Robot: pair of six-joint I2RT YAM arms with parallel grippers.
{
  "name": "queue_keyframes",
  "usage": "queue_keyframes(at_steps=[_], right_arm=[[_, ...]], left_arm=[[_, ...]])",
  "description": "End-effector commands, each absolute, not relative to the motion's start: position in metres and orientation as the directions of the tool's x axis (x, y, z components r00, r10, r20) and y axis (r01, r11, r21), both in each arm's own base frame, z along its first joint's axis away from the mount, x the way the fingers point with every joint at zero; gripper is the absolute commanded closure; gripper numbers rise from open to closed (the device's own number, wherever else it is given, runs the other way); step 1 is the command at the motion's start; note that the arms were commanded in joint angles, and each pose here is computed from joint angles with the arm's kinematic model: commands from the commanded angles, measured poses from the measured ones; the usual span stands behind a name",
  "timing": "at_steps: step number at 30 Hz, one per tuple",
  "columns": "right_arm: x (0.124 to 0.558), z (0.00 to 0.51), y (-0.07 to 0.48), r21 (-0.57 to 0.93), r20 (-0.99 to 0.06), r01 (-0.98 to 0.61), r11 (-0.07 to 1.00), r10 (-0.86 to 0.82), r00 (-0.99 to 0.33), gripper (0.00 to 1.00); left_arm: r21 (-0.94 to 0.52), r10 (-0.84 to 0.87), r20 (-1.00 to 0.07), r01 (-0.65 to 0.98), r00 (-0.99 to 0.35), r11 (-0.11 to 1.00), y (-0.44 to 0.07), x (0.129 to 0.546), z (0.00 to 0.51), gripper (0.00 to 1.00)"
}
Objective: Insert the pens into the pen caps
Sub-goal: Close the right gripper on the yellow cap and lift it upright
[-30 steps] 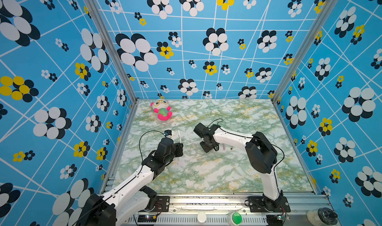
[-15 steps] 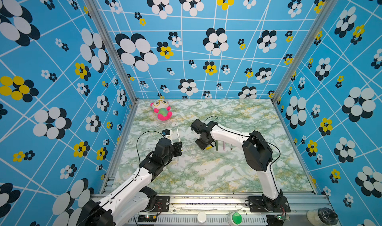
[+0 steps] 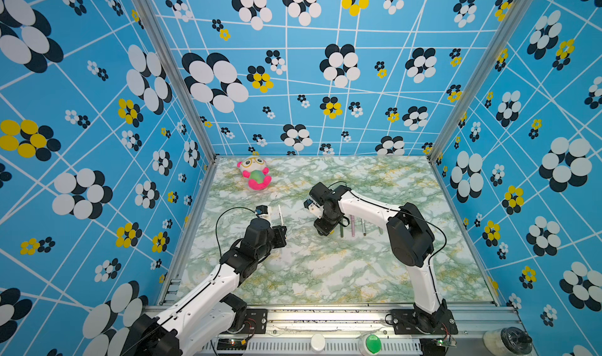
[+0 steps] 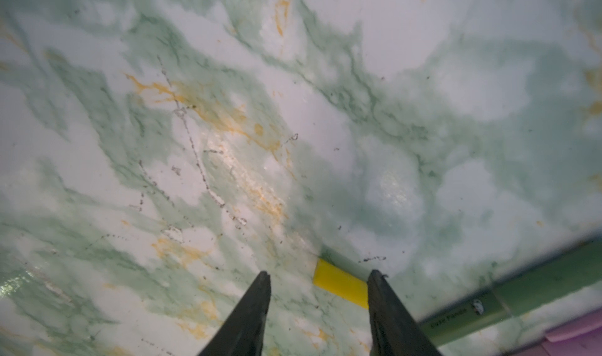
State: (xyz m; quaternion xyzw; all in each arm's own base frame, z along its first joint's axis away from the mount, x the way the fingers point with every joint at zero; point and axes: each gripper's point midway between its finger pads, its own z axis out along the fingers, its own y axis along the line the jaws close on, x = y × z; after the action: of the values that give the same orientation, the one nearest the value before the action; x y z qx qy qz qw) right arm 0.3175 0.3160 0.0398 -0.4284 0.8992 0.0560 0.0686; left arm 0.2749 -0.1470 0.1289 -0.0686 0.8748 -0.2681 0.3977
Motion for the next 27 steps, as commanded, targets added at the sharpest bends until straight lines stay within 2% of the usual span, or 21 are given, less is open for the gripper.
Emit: queue_keyframes(at_steps=[1, 17, 22, 27], right_arm=[[0.306, 0.026, 0.311, 0.076, -0.112, -0.788, 0.611, -0.78, -0.616, 0.5], [0.289, 0.015, 0.295, 0.118, -0.044, -0.769, 0.628, -0.77, -0.636, 0.5], [0.281, 0.009, 0.286, 0.113, -0.019, -0.756, 0.644, -0.76, -0.65, 0.55], [0.28, 0.005, 0.285, 0.113, -0.02, -0.742, 0.661, -0.745, -0.667, 0.66]], left_arm=[[-0.529, -0.337, -0.649, 0.086, -0.682, 0.844, -0.146, 0.276, 0.13, 1.0], [-0.53, -0.334, -0.649, 0.091, -0.684, 0.843, -0.149, 0.278, 0.132, 1.0], [-0.533, -0.338, -0.648, 0.089, -0.682, 0.842, -0.148, 0.277, 0.132, 1.0], [-0.537, -0.341, -0.644, 0.088, -0.685, 0.839, -0.149, 0.278, 0.131, 1.0]])
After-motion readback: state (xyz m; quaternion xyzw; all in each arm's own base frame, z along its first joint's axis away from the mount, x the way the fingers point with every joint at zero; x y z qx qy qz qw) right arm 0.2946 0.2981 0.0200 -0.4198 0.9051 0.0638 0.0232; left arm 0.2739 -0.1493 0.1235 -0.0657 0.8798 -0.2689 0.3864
